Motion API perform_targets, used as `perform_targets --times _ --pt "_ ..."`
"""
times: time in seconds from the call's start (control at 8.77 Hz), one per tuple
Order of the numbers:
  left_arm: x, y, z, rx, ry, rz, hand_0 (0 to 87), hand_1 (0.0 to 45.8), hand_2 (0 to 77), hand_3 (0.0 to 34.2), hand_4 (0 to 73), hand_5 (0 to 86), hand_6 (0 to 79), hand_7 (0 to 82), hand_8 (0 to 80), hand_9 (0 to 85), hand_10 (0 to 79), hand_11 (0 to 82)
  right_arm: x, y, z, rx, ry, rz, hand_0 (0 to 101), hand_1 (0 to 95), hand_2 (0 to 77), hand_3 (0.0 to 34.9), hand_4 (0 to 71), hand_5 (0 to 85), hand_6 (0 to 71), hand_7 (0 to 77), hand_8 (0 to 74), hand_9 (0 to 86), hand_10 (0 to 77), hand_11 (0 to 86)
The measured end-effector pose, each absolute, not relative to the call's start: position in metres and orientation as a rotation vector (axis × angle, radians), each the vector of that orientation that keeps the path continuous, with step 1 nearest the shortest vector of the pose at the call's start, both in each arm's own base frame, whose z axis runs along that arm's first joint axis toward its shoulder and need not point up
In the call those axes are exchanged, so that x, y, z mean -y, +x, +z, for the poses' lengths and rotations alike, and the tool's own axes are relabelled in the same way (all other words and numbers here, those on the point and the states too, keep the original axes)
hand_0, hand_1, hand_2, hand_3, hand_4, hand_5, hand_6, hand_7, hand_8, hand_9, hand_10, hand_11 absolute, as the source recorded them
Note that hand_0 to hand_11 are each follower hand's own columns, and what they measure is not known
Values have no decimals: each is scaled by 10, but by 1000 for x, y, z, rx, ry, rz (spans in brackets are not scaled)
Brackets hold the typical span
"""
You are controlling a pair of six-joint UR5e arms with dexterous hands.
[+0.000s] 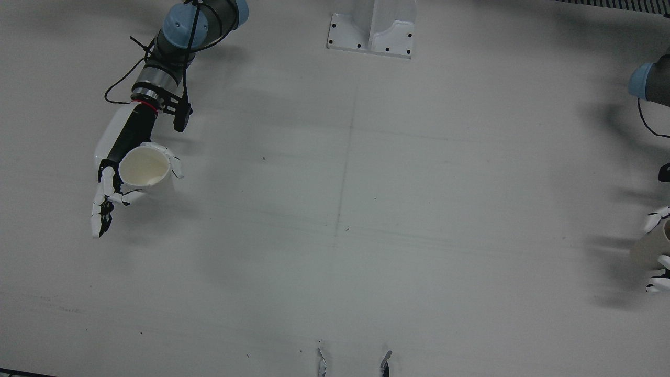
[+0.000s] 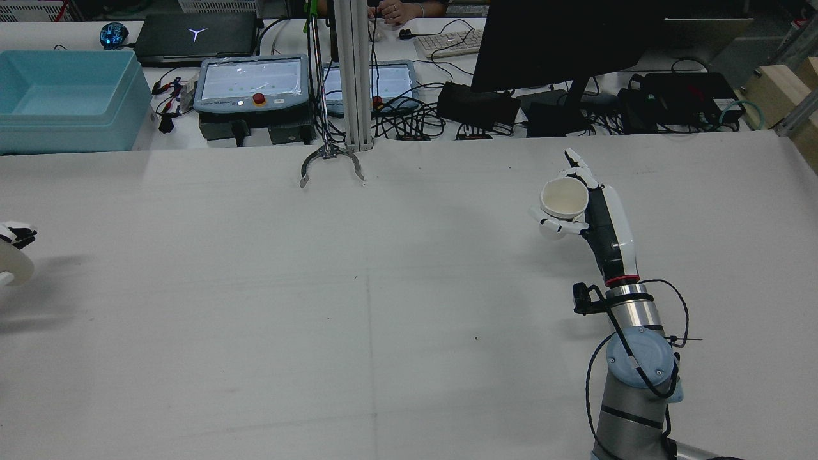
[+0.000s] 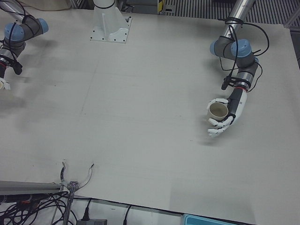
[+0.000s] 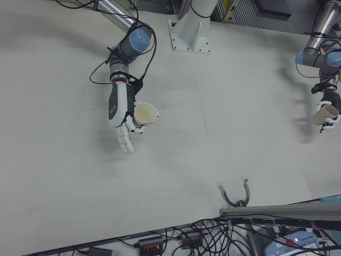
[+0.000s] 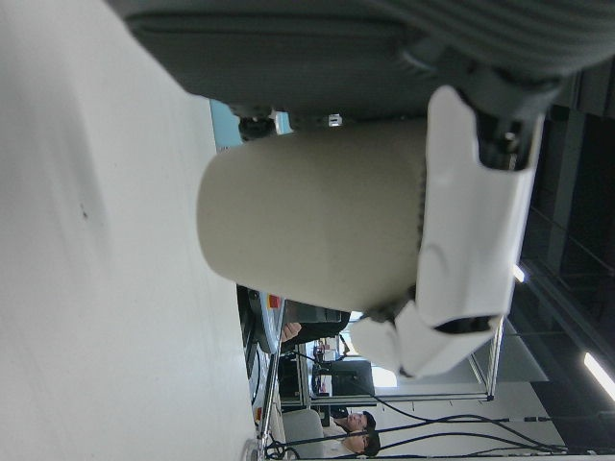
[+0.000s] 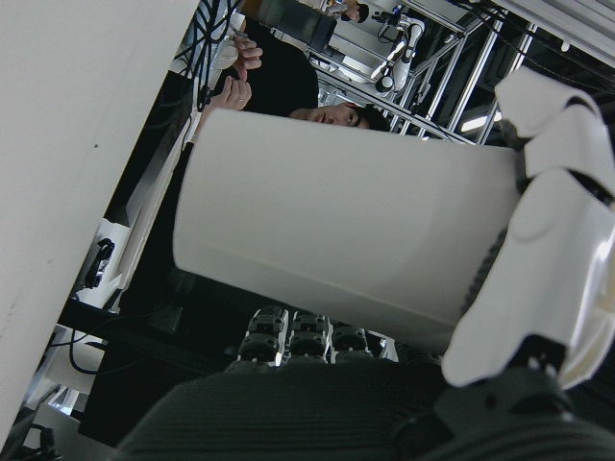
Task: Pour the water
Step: 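Lift both cups and carry them toward the table center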
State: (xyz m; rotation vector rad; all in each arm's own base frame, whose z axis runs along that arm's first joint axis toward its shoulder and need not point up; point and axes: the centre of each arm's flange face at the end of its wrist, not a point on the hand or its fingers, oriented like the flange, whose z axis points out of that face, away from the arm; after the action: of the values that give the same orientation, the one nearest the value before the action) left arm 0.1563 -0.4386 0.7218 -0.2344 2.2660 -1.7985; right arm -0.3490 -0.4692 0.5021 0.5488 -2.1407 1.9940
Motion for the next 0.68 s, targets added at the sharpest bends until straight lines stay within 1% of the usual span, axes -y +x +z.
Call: perform_targets --times 0.11,0.46,0.57,0.68 --pt "450 172 693 -2272 -267 -1754 668 295 393 0 327 415 196 322 164 245 93 164 474 -334 484 2165 579 1988 478 153 273 0 224 644 76 131 60 104 65 114" --pt "495 228 601 -2268 -369 -1602 666 295 393 0 327 415 196 322 164 245 93 164 479 -309 453 2210 622 1978 485 158 273 0 224 644 76 131 54 109 71 114" --pt "504 248 575 -2260 -406 -1563 669 295 393 0 327 415 196 322 164 245 93 164 481 -303 446 2226 628 1979 488 164 284 0 213 644 76 131 54 109 71 114" --pt "509 274 551 -2246 -449 -1526 621 289 393 0 327 415 213 344 175 256 93 175 481 -298 438 2236 640 1976 488 164 295 0 207 649 76 131 38 104 71 114"
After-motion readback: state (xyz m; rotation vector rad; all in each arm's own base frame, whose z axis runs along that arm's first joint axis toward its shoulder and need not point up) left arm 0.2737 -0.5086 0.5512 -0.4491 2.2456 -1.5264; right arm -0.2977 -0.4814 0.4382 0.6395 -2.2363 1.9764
